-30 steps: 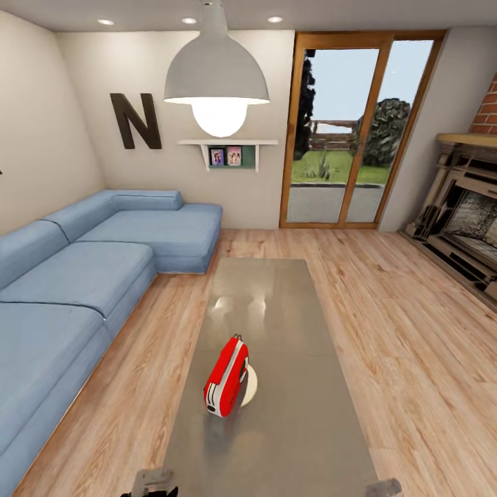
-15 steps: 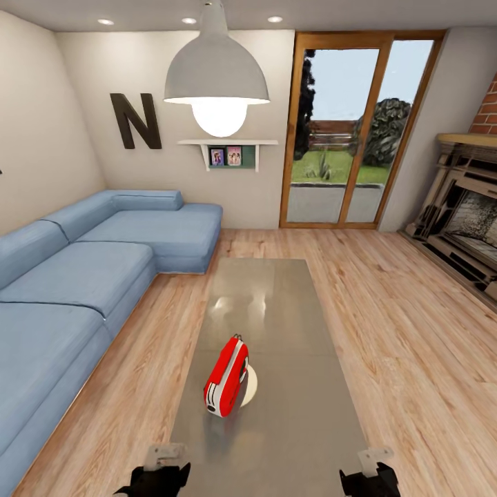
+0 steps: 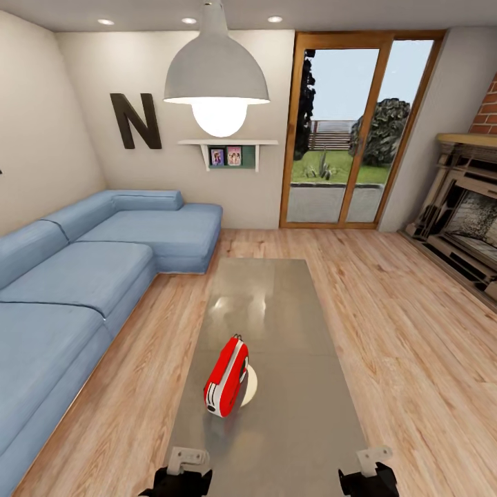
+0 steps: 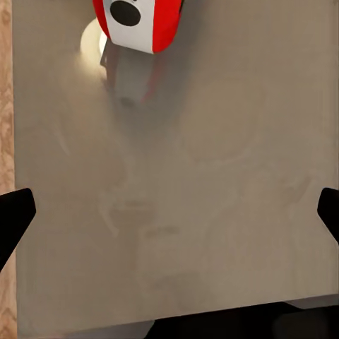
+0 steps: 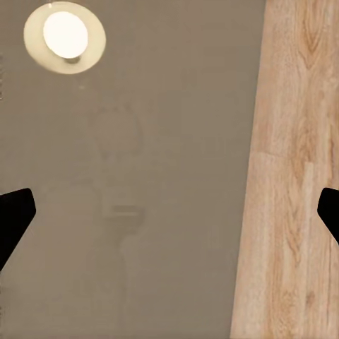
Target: Turn on the radio receiver that's on the table in the living room.
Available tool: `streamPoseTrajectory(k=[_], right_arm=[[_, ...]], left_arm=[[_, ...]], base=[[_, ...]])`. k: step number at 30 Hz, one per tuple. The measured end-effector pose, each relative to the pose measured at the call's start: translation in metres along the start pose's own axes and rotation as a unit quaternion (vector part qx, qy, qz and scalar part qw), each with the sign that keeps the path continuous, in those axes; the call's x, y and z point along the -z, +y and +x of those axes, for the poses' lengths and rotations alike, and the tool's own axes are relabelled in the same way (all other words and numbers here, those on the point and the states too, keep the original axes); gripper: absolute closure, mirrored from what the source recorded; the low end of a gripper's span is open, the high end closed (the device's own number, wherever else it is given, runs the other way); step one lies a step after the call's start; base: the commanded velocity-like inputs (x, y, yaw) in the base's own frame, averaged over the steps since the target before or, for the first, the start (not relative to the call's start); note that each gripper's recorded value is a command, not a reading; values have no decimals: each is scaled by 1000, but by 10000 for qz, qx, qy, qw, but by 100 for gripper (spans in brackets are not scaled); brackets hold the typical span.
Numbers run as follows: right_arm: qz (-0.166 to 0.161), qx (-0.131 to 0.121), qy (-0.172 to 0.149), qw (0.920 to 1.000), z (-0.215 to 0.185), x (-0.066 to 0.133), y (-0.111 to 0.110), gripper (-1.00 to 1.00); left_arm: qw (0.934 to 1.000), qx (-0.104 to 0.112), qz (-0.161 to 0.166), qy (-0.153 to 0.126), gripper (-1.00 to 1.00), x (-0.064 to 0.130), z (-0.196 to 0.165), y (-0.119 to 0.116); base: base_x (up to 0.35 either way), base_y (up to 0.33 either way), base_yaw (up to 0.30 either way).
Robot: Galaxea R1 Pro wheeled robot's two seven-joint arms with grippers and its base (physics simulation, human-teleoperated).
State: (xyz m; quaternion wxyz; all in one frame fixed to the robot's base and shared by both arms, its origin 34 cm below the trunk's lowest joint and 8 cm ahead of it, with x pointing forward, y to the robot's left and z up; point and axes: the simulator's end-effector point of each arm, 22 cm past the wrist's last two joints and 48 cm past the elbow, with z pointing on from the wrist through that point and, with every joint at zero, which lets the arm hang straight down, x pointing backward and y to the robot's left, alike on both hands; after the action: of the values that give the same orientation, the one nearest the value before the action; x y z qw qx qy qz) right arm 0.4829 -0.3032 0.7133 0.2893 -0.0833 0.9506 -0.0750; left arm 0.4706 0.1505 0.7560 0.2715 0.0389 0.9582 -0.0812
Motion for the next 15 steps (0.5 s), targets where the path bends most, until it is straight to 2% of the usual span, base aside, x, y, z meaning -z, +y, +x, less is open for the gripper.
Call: streamPoseTrajectory(k=[11, 15], right_arm=[[-5, -30, 23, 10000, 3, 0, 0, -100], [-4, -27, 29, 10000, 3, 0, 0, -100]], left_arm=[[10000, 16, 40, -37, -100, -1, -1, -1], [10000, 10, 46, 6, -100, -1, 2, -2]], base=[[1, 0, 0], [142, 0, 0]])
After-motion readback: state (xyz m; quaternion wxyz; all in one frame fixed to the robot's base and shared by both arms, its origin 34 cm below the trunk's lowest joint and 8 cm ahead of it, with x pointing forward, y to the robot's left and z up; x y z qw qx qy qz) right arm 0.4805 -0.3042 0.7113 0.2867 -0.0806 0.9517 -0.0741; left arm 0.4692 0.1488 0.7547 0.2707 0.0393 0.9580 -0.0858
